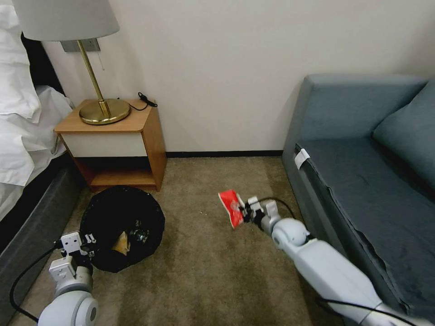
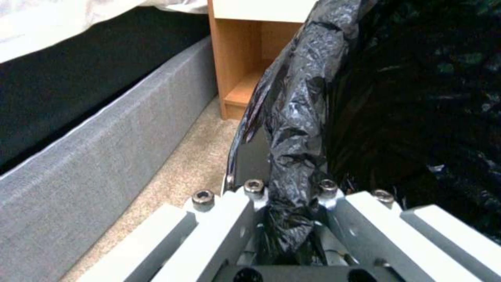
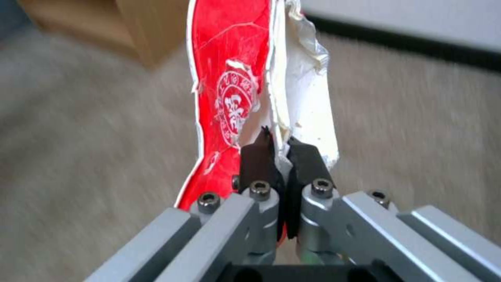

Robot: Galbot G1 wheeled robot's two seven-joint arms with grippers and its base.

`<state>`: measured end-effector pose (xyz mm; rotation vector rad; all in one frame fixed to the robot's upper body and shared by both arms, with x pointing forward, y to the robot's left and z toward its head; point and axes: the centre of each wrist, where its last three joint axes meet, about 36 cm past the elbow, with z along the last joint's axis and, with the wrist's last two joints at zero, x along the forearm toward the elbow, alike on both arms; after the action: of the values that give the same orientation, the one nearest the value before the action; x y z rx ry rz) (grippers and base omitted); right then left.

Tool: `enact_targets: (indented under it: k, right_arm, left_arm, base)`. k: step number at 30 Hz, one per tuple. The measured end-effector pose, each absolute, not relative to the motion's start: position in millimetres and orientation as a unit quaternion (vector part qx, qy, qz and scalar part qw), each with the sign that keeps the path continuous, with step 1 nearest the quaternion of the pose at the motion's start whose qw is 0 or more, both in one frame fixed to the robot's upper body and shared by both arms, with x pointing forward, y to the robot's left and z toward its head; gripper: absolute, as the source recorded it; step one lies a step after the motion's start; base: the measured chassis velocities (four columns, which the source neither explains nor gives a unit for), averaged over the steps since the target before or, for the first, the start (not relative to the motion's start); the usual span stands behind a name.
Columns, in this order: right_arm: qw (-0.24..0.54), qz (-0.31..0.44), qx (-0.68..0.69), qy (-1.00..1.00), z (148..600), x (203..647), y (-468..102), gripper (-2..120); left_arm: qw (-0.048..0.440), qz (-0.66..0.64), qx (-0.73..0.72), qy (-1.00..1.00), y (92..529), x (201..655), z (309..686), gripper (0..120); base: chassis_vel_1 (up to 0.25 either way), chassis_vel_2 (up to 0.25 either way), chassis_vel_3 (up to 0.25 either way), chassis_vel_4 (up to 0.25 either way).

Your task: Pick up the trash bin, then pick up the garbage on the floor and place it into the trash bin.

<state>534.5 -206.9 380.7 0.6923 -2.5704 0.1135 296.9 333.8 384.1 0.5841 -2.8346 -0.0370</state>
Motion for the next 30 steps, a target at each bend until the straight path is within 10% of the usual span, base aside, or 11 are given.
enact_targets:
  k: [14,30]
  right_arm:
    - [0.182,-0.054,0.433,-0.881,474.8,507.0,-92.3,0]
    - [0.208,-0.033,0.494,-0.844,423.6,482.2,6.0,0]
  left_arm:
    - [0.123,-0.008,0.195,-0.973,324.6,301.9,381.3,2]
    - [0.13,-0.001,0.204,-0.97,330.5,304.7,376.9,2]
  base:
    - [0.0,0.0,0.0,0.0]
    - [0.0,0.0,0.0,0.0]
